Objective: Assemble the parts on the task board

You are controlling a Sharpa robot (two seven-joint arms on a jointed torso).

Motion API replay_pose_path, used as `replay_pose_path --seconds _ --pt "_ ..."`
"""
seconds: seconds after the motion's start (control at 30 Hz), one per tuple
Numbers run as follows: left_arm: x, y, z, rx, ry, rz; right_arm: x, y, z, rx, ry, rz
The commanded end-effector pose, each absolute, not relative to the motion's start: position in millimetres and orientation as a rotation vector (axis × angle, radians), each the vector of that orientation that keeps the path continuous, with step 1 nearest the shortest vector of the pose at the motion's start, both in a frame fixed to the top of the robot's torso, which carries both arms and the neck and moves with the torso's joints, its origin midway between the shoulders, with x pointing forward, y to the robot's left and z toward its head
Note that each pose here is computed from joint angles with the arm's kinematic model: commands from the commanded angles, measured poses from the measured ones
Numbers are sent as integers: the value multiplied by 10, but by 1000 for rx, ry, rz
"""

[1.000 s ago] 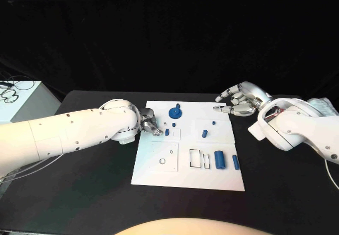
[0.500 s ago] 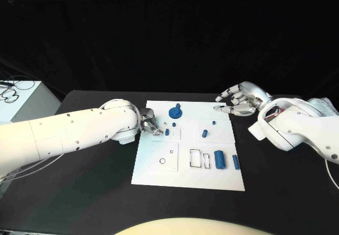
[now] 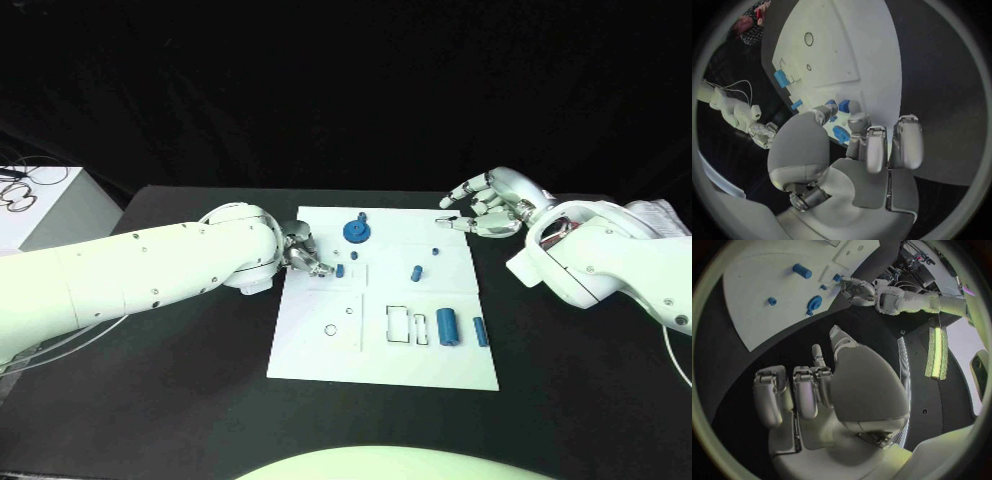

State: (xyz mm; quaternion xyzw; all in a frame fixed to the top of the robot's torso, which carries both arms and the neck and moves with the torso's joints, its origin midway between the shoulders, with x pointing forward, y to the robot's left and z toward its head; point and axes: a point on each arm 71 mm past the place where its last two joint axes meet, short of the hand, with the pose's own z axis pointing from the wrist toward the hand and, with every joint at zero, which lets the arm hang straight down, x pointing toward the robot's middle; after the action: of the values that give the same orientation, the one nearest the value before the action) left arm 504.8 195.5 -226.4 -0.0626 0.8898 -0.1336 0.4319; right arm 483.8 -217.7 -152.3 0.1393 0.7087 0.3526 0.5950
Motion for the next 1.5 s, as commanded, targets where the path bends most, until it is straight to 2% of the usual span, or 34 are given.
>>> replay_pose_path --seconds 0.03,0.57,1.07,1.5 --pt "5053 1955 -2253 -156 2202 -338 4832 -2167 -1518 305 1645 829" --pt "5047 1960 -2207 -210 2182 -380 4836 -2168 -1520 305 1645 828" --pt "5100 2072 -2035 -342 2102 -466 4841 -2174 -1521 306 1644 827" --pt "5043 2083 -2040 -327 2159 -504 4836 -2178 -1521 307 1646 826"
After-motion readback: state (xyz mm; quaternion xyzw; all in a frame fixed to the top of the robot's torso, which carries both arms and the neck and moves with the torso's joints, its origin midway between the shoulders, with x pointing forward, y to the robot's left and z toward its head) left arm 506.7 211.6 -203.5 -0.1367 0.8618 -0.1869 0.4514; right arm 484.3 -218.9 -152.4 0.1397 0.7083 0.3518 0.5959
